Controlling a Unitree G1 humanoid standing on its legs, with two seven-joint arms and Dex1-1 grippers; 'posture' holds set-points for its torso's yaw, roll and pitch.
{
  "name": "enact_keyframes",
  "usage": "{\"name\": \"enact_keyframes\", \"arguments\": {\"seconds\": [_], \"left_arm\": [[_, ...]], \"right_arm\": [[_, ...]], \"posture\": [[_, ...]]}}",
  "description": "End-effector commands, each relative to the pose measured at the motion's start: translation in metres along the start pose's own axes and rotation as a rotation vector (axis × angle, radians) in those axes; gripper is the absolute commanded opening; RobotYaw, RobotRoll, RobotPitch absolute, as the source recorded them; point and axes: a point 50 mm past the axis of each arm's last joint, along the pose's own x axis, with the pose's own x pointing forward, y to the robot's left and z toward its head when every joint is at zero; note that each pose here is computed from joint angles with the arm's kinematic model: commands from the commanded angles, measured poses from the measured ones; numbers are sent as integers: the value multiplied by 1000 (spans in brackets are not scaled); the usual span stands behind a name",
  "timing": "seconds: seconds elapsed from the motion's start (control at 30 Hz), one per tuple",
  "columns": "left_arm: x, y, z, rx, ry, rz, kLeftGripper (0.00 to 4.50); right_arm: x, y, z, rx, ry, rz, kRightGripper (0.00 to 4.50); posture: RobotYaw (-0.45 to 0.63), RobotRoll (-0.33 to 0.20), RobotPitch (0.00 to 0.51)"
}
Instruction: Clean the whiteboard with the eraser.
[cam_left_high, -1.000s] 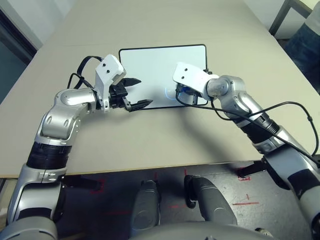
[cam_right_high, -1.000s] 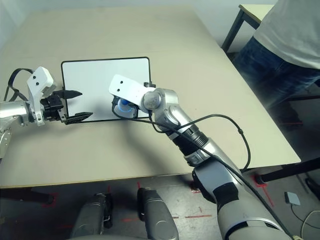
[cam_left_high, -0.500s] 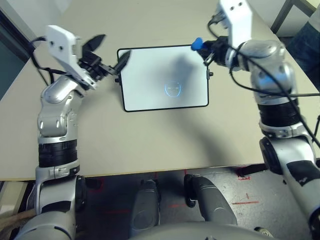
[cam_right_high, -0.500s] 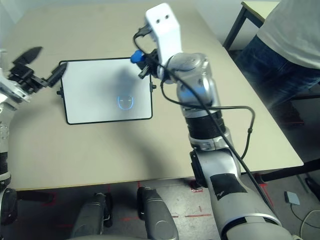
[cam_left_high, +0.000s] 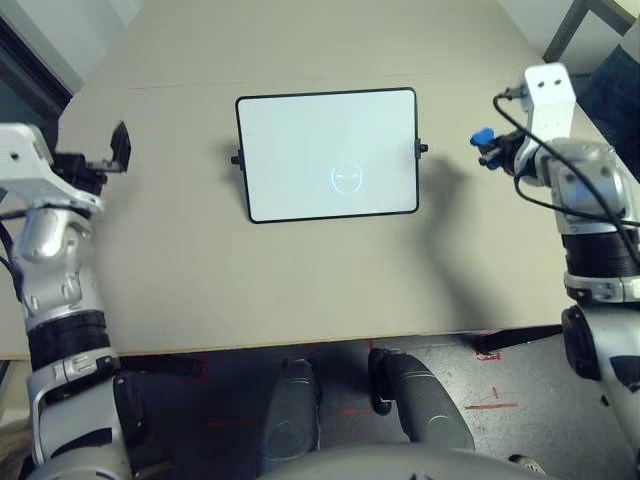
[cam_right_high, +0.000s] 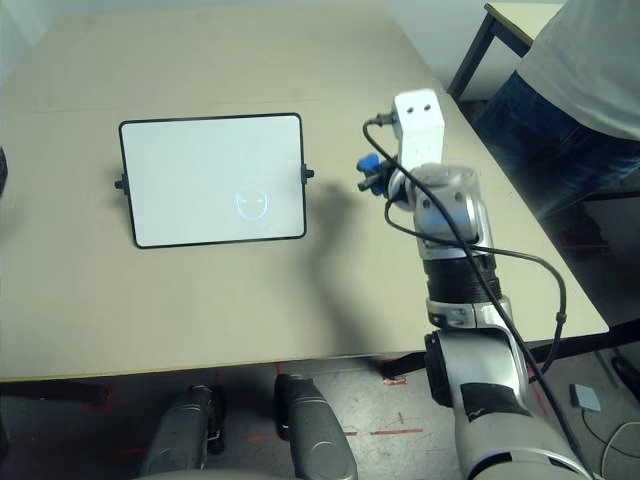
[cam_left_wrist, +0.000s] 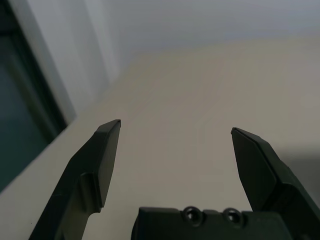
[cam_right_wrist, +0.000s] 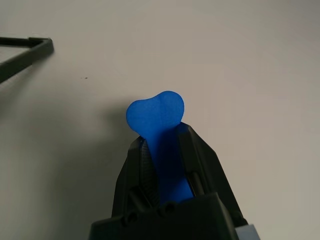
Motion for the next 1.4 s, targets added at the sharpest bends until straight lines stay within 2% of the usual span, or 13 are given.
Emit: {"name": "enact_keyframes", "arguments": {"seconds": [0.03, 0.47, 0.5, 0.53, 0.63, 0.8, 0.87, 0.93, 1.0, 1.1, 1.3, 1.4], "left_arm": [[-3, -7, -18, -19, 63, -23, 4500], [7, -23, -15, -45, 59, -79, 4500], [7, -23, -15, -46, 57, -81, 4500], [8, -25, -14, -49, 55, -84, 4500], [10, -27, -11, -55, 46, -92, 4500], [11, -31, -4, -66, 19, -107, 4500], [12, -32, -1, -68, 10, -108, 4500], [13, -28, 3, -70, -11, -92, 4500], [13, -20, 6, -61, -29, -60, 4500], [14, -11, 7, -64, -38, -8, 4500], [7, 8, -9, -80, 22, 73, 4500], [3, 11, -17, -88, 55, 86, 4500]], "right_arm": [[8, 2, -14, 26, 52, -5, 765], [13, 12, -33, 138, 159, 5, 765], [13, 12, -34, 141, 158, 3, 1495], [12, 11, -34, 151, 151, -1, 1682], [7, 6, -30, 188, 131, -4, 2699], [-20, -12, -12, 295, 14, 4, 4372], [-29, -18, -5, 321, -46, -5, 4441], [-40, -35, 7, 348, -193, -76, 4441], [-45, -50, 8, 357, -336, -169, 4441], [-39, -59, -11, 285, -400, -262, 4441], [-15, -62, -64, 365, -431, -410, 4441], [-4, -63, -79, 385, -436, -454, 4441]], "posture": [[76, 0, 157], [72, 0, 146], [71, 0, 145], [71, 0, 144], [71, 0, 143], [62, 0, 140], [58, 0, 141], [48, 0, 144], [42, 0, 145], [40, 0, 148], [52, 0, 155], [65, 0, 151]]}}
